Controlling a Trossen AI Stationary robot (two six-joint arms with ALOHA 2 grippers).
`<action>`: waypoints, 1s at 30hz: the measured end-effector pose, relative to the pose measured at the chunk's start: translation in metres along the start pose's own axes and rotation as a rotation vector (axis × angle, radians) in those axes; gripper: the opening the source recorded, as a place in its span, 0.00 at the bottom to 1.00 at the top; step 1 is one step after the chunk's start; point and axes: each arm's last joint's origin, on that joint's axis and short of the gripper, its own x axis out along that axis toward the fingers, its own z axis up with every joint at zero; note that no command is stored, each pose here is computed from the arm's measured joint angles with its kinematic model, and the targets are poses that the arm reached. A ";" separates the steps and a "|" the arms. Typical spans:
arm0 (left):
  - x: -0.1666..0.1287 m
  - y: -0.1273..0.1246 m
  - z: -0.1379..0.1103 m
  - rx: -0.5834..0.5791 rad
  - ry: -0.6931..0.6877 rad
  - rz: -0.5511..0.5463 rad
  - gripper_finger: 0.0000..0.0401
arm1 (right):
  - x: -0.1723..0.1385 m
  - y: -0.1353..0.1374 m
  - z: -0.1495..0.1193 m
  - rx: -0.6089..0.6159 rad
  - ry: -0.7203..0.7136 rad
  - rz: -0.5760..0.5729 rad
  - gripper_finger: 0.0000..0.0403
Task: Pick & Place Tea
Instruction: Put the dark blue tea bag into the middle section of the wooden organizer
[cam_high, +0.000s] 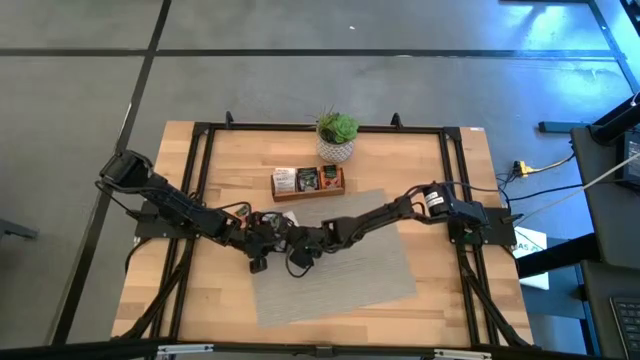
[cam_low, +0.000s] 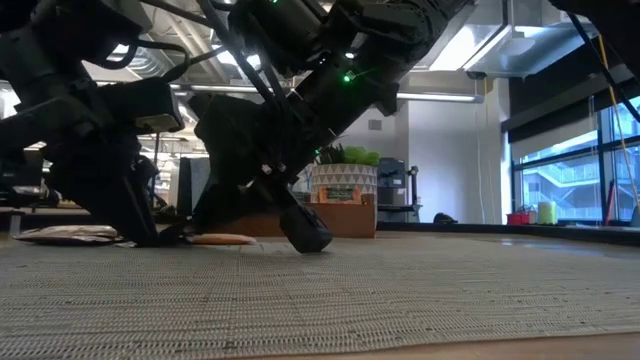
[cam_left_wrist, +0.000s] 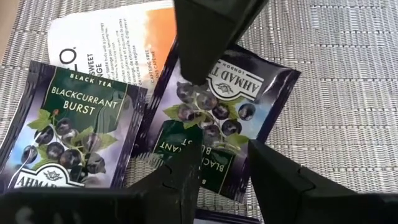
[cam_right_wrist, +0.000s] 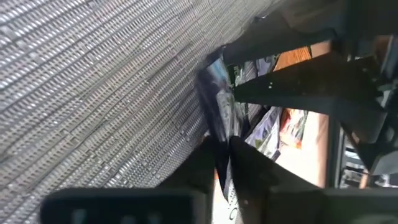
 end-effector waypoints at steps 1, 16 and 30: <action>0.000 0.000 0.000 0.000 0.000 0.000 0.32 | 0.000 0.000 0.001 -0.009 0.006 -0.004 0.09; -0.057 0.001 0.025 -0.046 -0.216 -0.197 0.32 | -0.037 -0.011 0.022 0.076 0.185 -0.128 0.03; -0.126 0.005 0.052 -0.412 -0.547 -0.565 0.32 | -0.126 -0.003 0.073 0.090 0.484 -0.400 0.04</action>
